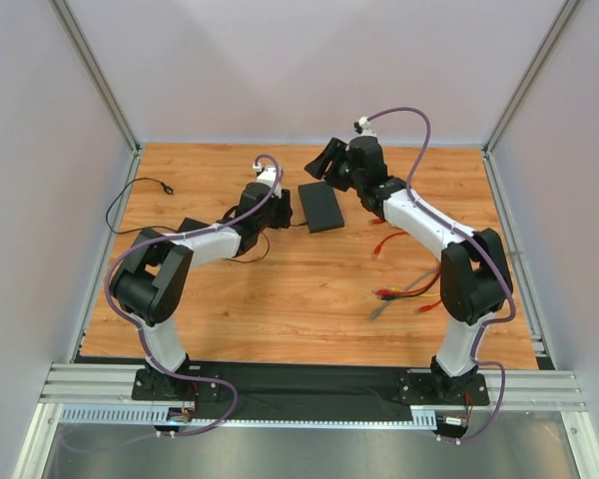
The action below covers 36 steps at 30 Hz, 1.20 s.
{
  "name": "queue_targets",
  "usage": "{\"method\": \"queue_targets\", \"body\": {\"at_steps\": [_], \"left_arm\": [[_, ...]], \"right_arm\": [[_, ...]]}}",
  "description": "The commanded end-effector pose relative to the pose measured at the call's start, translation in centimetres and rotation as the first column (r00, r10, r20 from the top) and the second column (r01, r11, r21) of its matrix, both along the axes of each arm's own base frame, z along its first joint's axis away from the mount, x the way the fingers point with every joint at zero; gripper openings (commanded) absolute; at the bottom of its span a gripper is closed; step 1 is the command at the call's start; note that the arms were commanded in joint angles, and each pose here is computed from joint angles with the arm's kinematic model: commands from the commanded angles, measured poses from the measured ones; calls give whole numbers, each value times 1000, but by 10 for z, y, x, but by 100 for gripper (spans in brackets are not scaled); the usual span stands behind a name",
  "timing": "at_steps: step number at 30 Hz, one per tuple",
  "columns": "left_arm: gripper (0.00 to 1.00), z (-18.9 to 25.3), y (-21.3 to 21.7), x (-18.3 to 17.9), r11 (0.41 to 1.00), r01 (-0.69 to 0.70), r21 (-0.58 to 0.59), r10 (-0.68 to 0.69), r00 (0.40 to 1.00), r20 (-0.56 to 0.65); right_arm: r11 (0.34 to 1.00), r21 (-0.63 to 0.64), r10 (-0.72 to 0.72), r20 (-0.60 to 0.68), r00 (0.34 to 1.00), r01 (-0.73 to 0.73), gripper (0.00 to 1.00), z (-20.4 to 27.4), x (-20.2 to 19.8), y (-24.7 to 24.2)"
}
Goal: Pull the plug from the switch port
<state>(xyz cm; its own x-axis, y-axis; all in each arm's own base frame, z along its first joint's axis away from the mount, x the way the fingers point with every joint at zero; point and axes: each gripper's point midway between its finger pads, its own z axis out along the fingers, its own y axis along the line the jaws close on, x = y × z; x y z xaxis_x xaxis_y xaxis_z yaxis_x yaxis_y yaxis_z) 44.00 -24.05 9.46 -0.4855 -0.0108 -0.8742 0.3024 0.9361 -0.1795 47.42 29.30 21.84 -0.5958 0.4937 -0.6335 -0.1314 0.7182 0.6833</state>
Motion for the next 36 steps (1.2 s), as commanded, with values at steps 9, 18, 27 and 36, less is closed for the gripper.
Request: {"method": "queue_targets", "body": {"at_steps": [9,18,27,36], "left_arm": [[52,35,-10,0,939,-62,-337,87,995,58],[52,3,-10,-11,910,-160,-381,144,987,-72],[52,16,-53,25,951,28,-308,-41,999,-33],[53,-13,-50,45,981,-30,-194,1,989,-147]], "right_arm": [[982,-16,190,-1,982,-190,59,-61,31,-35],[989,-52,132,-115,985,-139,59,-102,39,-53],[994,-41,95,-195,976,-105,59,-119,44,-57],[991,-109,57,-214,975,-81,59,-130,44,-70]]}}
